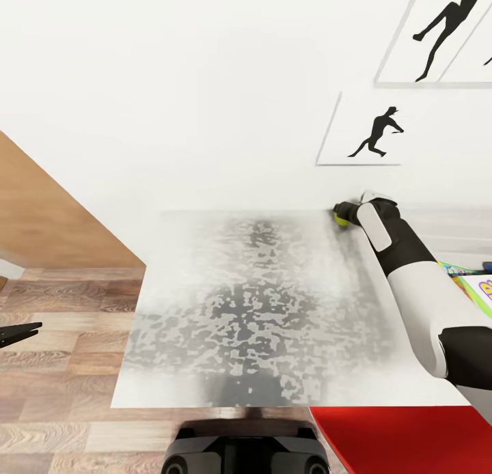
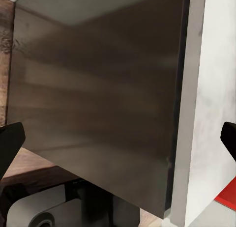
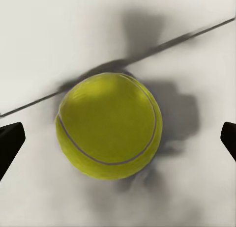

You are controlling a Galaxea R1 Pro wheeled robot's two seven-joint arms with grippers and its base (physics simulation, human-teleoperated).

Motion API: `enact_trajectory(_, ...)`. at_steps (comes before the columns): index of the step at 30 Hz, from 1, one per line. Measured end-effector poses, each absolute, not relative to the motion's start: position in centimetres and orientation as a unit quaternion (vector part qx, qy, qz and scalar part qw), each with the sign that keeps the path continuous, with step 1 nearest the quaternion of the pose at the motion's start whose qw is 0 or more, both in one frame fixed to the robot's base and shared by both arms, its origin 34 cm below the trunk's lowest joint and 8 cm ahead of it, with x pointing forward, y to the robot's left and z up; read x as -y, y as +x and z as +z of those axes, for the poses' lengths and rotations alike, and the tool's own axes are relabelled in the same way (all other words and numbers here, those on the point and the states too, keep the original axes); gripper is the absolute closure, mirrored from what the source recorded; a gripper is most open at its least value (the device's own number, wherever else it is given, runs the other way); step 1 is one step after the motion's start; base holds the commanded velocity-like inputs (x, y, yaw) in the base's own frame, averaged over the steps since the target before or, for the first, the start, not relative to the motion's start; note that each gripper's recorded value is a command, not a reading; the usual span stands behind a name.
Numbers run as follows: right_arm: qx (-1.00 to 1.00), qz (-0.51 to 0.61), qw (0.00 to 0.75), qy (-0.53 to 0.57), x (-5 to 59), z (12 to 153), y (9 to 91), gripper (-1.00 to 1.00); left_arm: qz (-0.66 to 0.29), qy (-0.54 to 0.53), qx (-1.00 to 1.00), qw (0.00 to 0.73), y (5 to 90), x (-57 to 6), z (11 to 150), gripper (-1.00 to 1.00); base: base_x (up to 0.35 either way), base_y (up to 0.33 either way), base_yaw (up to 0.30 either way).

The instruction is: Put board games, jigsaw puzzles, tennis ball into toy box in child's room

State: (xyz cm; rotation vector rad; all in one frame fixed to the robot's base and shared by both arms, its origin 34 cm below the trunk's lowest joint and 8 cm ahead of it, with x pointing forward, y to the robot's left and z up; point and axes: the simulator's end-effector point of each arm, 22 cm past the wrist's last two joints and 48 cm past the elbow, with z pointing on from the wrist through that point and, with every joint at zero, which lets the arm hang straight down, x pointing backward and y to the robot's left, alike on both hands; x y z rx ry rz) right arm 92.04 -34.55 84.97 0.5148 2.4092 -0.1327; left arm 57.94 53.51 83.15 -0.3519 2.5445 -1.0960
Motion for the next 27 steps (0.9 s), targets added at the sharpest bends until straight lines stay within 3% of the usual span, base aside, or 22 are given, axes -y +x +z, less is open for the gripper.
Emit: enact_trajectory(27,-0.922,-0.03,0.334,0.193,33.82,85.01,92.51,-1.0,-0.387,-0.124,-0.897,0.173,57.94,-53.46,83.12,-1.0,0.0,0.0,0.0)
